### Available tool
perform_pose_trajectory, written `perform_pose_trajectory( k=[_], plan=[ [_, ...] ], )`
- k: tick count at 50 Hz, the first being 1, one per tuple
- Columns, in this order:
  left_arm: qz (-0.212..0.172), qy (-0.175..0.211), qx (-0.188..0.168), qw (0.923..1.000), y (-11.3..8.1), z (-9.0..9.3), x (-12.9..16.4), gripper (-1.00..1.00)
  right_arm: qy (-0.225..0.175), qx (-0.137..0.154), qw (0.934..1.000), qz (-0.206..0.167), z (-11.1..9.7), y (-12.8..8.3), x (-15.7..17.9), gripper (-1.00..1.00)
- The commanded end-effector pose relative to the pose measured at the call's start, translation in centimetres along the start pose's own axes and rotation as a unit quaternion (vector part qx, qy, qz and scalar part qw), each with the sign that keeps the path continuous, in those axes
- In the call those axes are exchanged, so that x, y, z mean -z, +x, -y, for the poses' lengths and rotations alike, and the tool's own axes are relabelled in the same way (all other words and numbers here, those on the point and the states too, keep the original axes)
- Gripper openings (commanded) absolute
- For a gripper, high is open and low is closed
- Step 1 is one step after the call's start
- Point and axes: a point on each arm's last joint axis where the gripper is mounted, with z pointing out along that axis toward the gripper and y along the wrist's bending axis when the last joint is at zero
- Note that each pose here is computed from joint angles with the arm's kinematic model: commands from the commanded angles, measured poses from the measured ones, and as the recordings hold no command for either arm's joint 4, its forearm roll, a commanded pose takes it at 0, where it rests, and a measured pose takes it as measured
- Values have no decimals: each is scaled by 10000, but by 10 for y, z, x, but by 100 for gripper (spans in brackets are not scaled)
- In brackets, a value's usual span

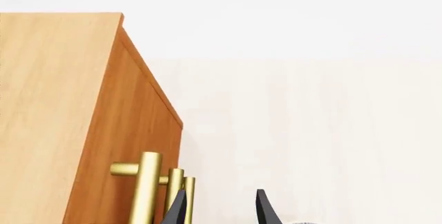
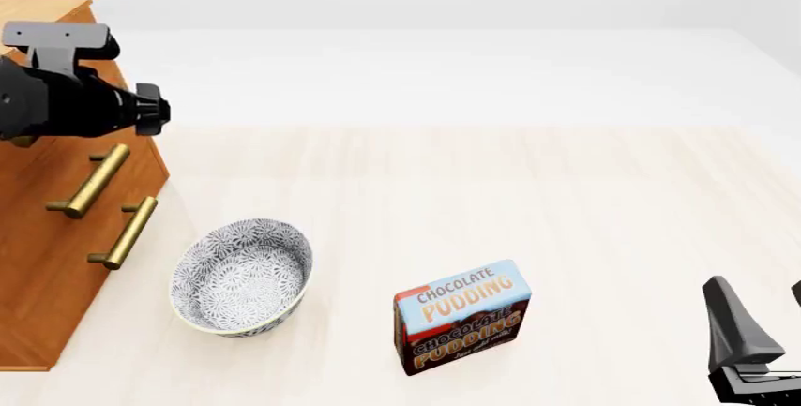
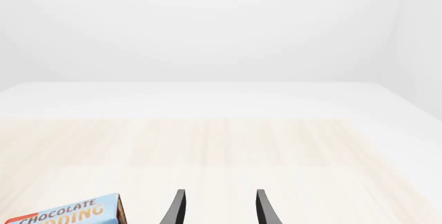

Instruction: Put the butter at the back in the top drawer of the cabinet and close it.

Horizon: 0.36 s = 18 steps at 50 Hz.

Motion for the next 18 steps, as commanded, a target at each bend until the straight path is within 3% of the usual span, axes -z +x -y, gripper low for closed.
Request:
perform_pose_trajectory(
  k=[1, 18],
  plan=[
    [-712, 107, 556, 9959, 32, -1, -33, 100, 0, 0, 10000, 0, 0, 0, 0, 100],
    [-623, 127, 489, 9968, 26, 0, -22, 100, 0, 0, 10000, 0, 0, 0, 0, 100]
  ],
)
